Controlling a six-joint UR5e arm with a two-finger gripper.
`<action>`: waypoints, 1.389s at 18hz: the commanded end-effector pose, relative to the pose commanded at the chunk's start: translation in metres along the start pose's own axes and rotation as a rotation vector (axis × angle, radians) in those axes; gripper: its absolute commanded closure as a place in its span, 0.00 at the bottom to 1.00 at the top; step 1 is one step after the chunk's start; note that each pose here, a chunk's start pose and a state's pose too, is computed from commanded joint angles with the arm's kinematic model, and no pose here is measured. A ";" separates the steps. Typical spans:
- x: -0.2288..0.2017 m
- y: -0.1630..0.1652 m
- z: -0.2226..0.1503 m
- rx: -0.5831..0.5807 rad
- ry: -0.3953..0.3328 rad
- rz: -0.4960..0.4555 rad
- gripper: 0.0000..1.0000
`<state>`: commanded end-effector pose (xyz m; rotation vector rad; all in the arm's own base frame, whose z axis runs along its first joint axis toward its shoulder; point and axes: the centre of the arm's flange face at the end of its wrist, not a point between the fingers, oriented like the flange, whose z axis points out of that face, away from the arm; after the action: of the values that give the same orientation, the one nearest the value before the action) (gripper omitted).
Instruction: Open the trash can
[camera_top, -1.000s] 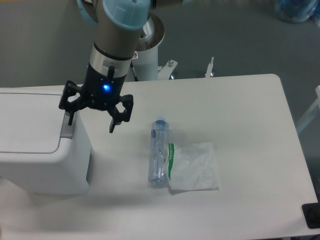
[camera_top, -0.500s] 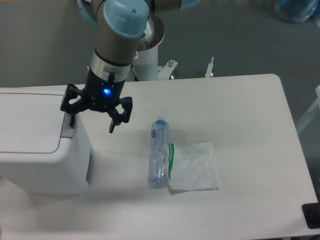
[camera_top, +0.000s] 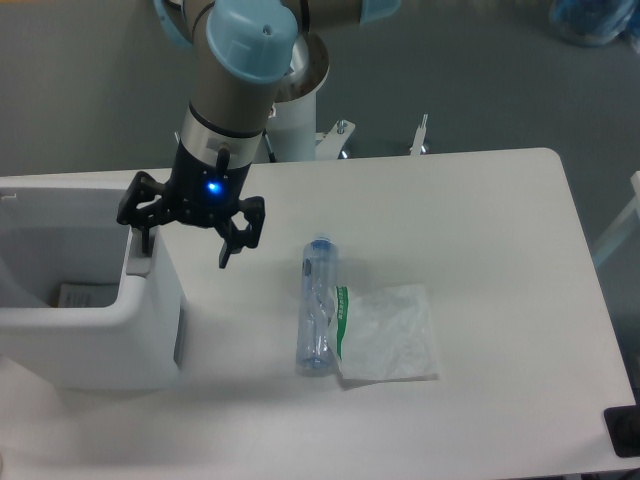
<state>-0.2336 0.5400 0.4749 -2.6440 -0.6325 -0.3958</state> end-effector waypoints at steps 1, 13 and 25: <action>0.001 -0.002 -0.005 0.014 -0.006 0.015 0.00; -0.127 -0.013 -0.058 0.101 -0.194 0.108 0.00; -0.387 0.048 -0.073 -0.063 -0.301 0.321 0.00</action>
<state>-0.5561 0.3257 0.3871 -2.8254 -0.2721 0.0782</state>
